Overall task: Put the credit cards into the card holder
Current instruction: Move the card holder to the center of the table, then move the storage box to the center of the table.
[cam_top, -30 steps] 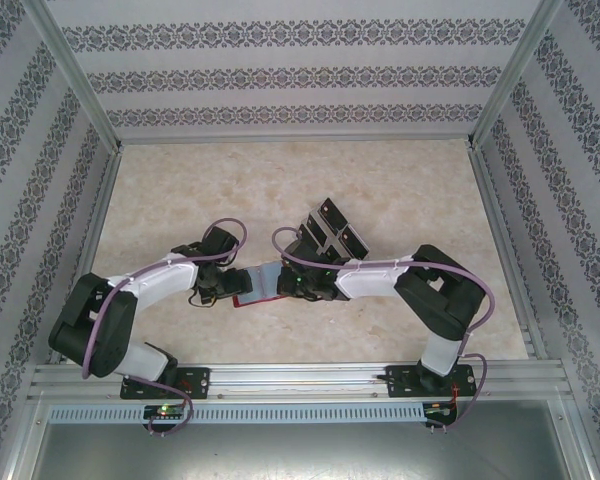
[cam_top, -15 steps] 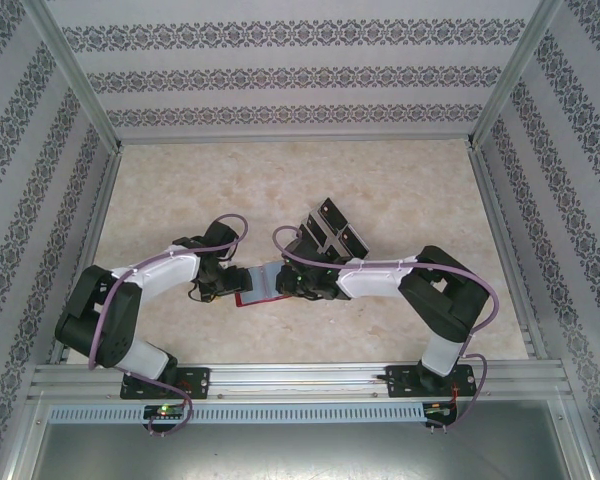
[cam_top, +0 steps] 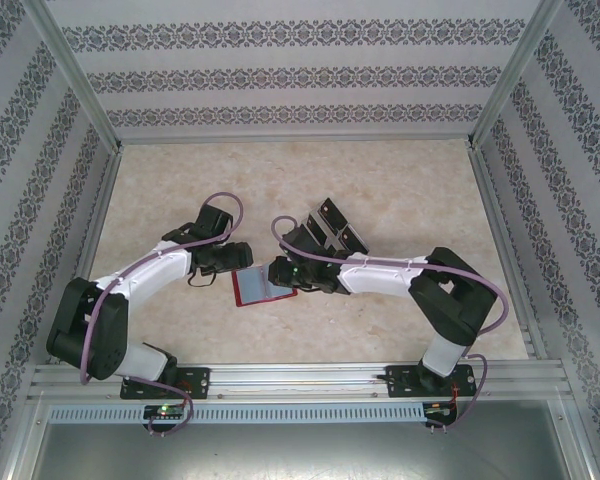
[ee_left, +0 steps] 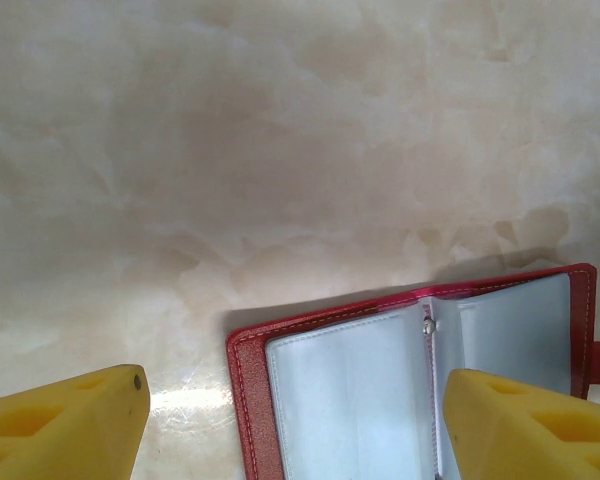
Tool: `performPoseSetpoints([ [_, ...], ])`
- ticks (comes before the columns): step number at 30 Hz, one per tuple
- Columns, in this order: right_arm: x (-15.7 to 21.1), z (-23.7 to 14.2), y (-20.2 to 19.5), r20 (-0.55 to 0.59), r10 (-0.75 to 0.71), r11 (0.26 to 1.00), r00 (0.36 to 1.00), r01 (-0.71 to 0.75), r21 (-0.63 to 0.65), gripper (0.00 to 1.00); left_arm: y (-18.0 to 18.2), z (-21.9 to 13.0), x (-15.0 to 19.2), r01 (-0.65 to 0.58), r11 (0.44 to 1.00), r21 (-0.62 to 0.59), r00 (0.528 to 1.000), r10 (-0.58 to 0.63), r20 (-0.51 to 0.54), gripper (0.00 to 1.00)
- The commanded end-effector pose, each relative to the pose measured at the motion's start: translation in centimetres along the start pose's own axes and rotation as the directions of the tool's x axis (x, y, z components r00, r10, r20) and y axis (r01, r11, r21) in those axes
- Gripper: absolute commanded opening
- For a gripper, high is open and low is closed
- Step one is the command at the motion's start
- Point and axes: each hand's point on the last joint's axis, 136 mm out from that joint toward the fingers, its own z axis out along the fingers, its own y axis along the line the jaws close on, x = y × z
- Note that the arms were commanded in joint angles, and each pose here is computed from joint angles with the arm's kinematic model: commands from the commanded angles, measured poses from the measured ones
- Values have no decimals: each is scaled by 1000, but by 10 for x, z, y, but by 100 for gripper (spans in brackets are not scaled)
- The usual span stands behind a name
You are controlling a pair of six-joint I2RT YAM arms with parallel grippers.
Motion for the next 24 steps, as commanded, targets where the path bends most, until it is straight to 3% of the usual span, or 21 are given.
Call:
performPoseSetpoints([
  [1,-35,-33,22,89,-25,998,996,30,-51,21,-6,-11,-13,-8,1000,24,999,7,51,78],
  [6,-77,-82,22,191,-67,997,979,72,-23,38,-13,-25,-19,24,998,66,995,-31,98,78],
  [10,-97,-110,5,199,-111,994,974,103,47,47,-17,-38,-24,33,995,90,990,-45,132,80],
  [17,-103,-115,-33,55,-169,975,984,159,154,48,-20,-49,-28,35,994,108,986,-52,155,82],
  [24,-105,-82,-48,-78,-223,944,972,235,230,44,-16,-49,-25,53,994,94,985,-68,160,92],
])
